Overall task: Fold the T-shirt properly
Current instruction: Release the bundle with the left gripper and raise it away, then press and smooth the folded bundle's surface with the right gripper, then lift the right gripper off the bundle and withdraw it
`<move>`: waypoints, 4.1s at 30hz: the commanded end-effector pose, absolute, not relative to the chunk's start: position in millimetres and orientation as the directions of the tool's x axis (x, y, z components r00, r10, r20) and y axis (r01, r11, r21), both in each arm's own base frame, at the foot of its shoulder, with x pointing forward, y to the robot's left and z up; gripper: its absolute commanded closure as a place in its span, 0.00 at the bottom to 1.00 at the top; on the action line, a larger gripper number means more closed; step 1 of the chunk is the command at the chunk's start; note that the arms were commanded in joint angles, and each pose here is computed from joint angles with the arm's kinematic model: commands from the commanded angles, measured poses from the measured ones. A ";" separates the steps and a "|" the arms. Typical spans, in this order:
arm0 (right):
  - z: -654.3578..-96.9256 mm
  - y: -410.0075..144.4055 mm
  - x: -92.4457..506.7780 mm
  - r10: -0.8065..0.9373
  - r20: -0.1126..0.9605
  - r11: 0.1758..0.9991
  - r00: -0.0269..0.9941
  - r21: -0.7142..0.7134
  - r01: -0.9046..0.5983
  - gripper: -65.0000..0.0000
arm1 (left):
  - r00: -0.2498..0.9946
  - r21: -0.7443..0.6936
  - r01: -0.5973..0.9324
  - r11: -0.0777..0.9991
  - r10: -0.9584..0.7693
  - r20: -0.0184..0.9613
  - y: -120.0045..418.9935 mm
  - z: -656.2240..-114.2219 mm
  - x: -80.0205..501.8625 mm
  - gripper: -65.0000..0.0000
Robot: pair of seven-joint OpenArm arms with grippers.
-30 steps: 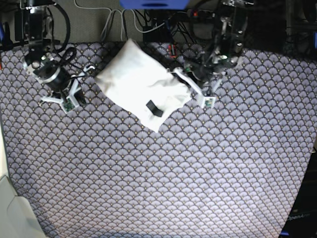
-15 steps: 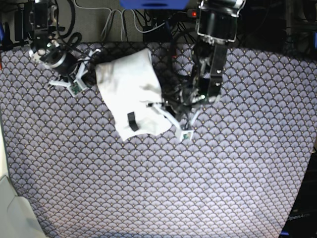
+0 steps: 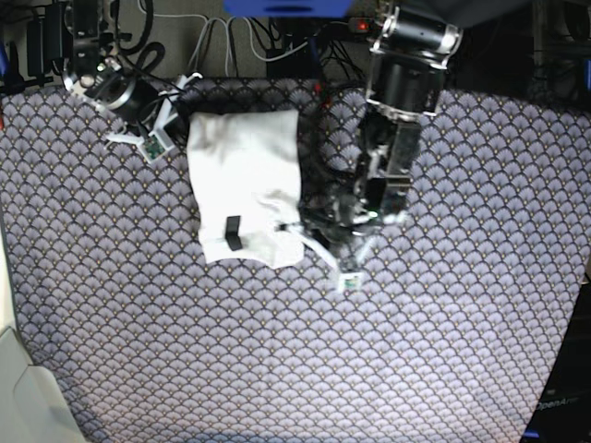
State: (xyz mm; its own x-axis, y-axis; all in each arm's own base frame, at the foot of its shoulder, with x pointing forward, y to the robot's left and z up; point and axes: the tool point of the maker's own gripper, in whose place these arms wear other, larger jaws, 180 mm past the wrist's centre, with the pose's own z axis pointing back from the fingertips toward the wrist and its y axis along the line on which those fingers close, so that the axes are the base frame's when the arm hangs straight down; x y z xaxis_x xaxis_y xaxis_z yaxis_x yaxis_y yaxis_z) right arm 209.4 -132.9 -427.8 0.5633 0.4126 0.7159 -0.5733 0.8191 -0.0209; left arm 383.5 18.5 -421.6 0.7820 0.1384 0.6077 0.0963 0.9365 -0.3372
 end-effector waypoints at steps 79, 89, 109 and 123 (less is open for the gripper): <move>-347.9 -7.9 404.6 0.226 0.950 0.700 0.215 -0.006 -0.714 1.00 | 0.750 -0.021 -0.314 0.949 0.262 0.608 270.2 -382.9 205.4 0.99; -316.2 -19.3 314.1 0.367 0.918 0.678 0.151 -0.153 -0.719 1.00 | 0.742 -0.030 -0.306 0.952 0.258 0.619 267.1 -380.4 211.9 0.99; -377.1 -24.1 242.2 0.261 0.900 0.722 0.349 0.058 -0.689 1.00 | 0.737 -0.028 -0.312 0.950 0.261 0.623 270.5 -379.7 214.2 0.99; -380.7 -5.8 196.1 0.232 0.885 0.703 0.404 0.134 -0.698 1.00 | 0.739 -0.016 -0.312 0.950 0.253 0.624 269.7 -386.5 197.9 0.99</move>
